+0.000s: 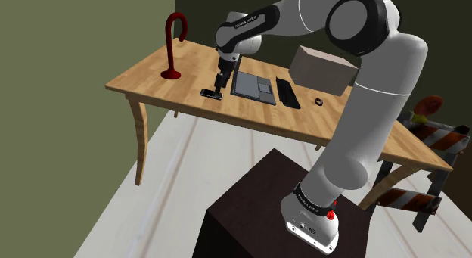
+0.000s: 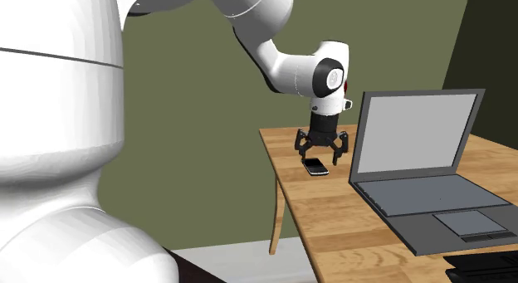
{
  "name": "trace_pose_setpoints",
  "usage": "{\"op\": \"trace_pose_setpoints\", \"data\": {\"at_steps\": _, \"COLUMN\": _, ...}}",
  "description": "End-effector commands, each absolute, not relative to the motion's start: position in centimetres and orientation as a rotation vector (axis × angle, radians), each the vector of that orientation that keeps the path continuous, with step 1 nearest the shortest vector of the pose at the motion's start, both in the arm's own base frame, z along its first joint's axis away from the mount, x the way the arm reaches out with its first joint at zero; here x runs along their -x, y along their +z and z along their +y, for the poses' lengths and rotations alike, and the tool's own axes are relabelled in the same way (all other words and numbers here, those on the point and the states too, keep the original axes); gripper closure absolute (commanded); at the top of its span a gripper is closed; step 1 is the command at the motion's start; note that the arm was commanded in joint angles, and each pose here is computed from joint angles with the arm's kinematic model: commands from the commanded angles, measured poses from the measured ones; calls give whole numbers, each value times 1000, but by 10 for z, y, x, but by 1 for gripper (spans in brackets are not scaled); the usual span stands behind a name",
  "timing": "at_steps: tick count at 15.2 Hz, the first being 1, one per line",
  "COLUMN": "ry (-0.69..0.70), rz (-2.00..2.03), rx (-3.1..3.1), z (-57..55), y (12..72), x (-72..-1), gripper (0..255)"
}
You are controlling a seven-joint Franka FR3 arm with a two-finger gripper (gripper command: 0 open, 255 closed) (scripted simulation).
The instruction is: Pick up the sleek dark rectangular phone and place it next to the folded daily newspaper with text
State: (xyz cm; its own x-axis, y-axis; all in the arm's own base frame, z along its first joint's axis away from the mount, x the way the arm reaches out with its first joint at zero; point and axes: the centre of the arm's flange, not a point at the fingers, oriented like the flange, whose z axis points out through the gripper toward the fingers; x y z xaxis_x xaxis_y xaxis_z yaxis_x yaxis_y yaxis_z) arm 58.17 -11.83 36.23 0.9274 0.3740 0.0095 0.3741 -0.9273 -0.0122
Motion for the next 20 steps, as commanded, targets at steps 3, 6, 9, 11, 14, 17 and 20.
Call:
{"op": "trace_pose_setpoints", "data": {"at_steps": 3, "ry": -13, "rz": -597, "rx": 3070, "z": -117, "y": 340, "x": -585, "gripper": 0}}
{"op": "trace_pose_setpoints", "data": {"at_steps": 6, "ry": -13, "rz": -597, "rx": 3070, "z": -117, "y": 332, "x": -585, "gripper": 0}}
{"op": "trace_pose_setpoints", "data": {"at_steps": 9, "ry": -13, "rz": -597, "rx": 3070, "z": -117, "y": 332, "x": -585, "gripper": 0}}
{"op": "trace_pose_setpoints", "data": {"at_steps": 11, "ry": -13, "rz": -597, "rx": 3070, "z": -117, "y": 332, "x": -585, "gripper": 0}}
{"op": "trace_pose_setpoints", "data": {"at_steps": 14, "ry": -13, "rz": -597, "rx": 3070, "z": -117, "y": 332, "x": -585, "gripper": 255}}
{"op": "trace_pose_setpoints", "data": {"at_steps": 17, "ry": -13, "rz": -597, "rx": 3070, "z": -117, "y": 332, "x": -585, "gripper": 255}}
{"op": "trace_pose_setpoints", "data": {"at_steps": 20, "ry": -13, "rz": -597, "rx": 3070, "z": -117, "y": 332, "x": -585, "gripper": 255}}
